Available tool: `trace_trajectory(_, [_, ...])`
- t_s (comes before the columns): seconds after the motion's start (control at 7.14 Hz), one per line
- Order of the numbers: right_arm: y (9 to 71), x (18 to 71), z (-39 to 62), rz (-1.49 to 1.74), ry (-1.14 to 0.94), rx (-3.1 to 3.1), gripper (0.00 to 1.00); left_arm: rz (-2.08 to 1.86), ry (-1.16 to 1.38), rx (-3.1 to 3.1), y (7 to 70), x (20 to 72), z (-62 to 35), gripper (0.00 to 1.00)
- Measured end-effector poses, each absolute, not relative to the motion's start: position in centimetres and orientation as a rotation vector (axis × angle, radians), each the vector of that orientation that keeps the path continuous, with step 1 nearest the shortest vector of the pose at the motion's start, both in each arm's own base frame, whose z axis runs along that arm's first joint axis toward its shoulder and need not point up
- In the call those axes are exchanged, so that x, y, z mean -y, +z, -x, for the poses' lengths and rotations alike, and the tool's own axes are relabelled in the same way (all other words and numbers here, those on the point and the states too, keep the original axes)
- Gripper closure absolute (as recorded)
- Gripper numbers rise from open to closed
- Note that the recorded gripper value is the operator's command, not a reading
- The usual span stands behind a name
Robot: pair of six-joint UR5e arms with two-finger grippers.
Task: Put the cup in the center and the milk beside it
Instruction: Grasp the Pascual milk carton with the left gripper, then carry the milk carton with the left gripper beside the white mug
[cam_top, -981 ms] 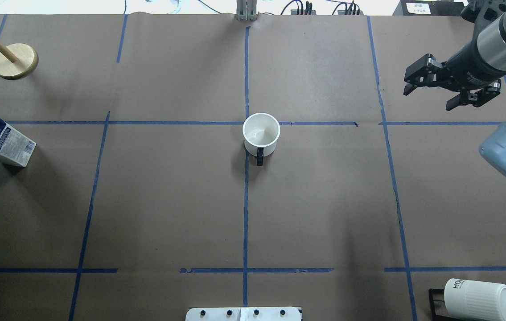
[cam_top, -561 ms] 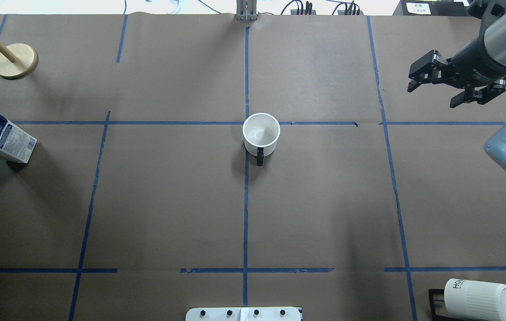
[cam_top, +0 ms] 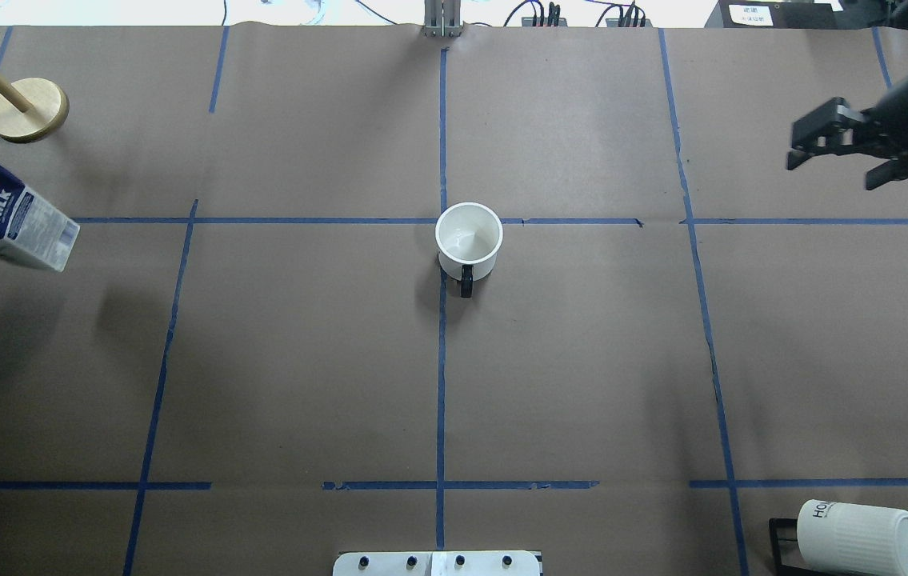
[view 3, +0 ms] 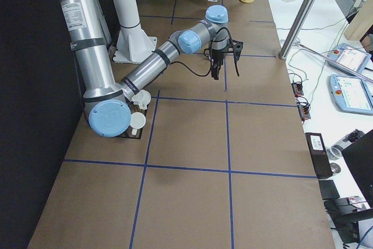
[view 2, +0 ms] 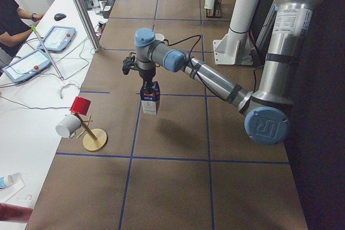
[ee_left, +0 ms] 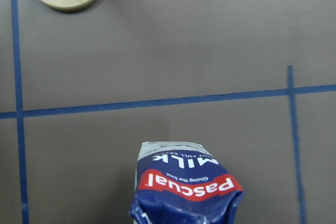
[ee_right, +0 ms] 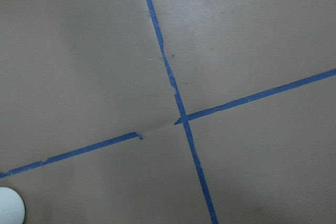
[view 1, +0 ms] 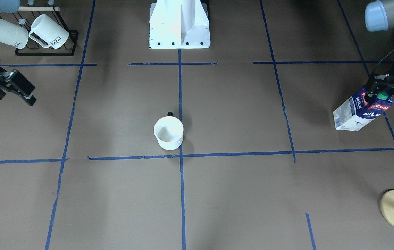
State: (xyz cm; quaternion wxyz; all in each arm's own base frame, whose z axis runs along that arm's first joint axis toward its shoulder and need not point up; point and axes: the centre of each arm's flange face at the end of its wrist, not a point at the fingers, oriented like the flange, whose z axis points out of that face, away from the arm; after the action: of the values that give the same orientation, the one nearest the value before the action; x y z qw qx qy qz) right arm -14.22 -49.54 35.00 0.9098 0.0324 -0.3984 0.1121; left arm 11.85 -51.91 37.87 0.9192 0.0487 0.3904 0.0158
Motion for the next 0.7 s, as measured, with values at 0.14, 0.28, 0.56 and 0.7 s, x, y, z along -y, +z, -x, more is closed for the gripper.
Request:
trace_trajectory(0.14, [38.0, 49.2, 11.1, -0.092, 0.145, 0.803, 0.0, -0.088, 0.019, -0.808, 33.0, 52.5, -13.1, 0.94])
trace_trajectory(0.28, [41.0, 48.7, 7.7, -0.11, 0.073, 0.788, 0.0, -0.062, -0.002, -0.826, 28.8, 52.5, -16.2, 0.94])
trace_trajectory(0.56, [47.3, 46.8, 1.5, -0.126, -0.033, 0.771, 0.0, 0.002, -0.048, -0.854, 22.4, 51.8, -24.9, 0.94])
trace_trajectory(0.7, [50.3, 45.6, -1.5, -0.13, -0.058, 0.761, 0.0, 0.022, -0.074, -0.864, 20.0, 52.2, -28.9, 0.94])
